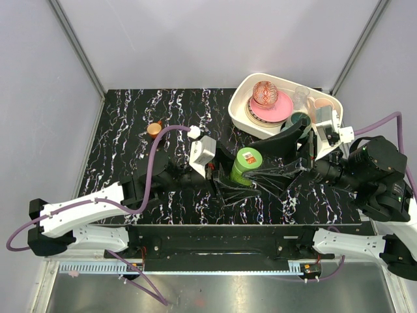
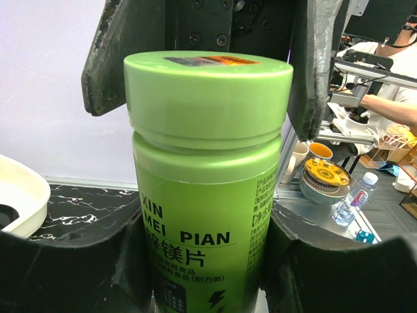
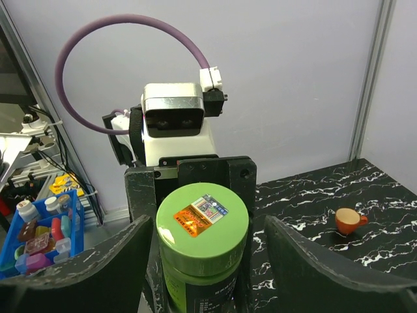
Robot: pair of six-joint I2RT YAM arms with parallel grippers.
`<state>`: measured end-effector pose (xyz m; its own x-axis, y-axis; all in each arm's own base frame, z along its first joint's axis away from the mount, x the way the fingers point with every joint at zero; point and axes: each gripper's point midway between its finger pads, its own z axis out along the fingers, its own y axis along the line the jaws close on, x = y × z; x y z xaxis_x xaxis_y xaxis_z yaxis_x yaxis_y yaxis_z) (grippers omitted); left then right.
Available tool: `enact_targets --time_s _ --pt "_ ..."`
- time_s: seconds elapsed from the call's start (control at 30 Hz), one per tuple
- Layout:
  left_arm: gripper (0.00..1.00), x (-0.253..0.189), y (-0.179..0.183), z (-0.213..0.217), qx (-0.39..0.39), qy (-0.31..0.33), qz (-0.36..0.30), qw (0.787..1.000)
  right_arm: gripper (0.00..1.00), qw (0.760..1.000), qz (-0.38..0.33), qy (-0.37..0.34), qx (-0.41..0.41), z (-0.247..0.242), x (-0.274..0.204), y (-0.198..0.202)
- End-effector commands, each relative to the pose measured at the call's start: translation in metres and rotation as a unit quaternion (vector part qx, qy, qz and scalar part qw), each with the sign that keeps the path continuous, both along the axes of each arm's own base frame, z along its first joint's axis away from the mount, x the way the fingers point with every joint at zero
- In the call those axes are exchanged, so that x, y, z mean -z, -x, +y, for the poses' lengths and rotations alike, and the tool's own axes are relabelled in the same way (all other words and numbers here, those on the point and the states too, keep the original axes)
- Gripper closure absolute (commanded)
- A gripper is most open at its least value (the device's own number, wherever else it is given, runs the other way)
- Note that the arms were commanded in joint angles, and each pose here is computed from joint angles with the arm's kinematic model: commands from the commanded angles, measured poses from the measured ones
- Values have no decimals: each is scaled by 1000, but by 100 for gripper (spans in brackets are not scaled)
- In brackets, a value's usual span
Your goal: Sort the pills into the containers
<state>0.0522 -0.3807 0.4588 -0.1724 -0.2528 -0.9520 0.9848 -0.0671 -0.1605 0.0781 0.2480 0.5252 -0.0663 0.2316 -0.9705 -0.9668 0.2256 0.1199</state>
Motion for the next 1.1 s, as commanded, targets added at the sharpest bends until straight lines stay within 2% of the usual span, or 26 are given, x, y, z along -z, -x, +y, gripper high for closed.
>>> enact_targets --time_s 0.0,0.33,0.57,0.6,0.7,0.73,0.77,0.9,1.07 --pt "100 -22 7 3 15 45 -13 999 27 1000 -11 -29 4 -6 -19 2" --pt "100 -21 8 3 18 46 -13 999 34 1000 -10 -28 5 -6 -18 1" --pt "100 -21 7 3 14 45 -12 999 57 1000 -9 -20 2 -3 -11 1" --pt "100 -22 7 4 13 46 -12 999 65 1000 -8 -18 1 -3 -9 1" --pt "100 -23 6 5 8 47 -12 999 78 1000 -3 -6 6 -2 -2 -1" --pt "100 -25 3 6 1 47 -12 999 86 1000 -3 -4 8 -1 -1 -2" --pt "100 -24 1 6 -5 45 -10 999 89 1000 2 4 15 -1 4 -5" --pt "100 -26 -19 9 -63 31 -4 997 93 998 19 24 58 -1 15 -22" --pt "100 -23 -67 17 -196 1 15 980 94 985 46 47 162 -5 26 -62"
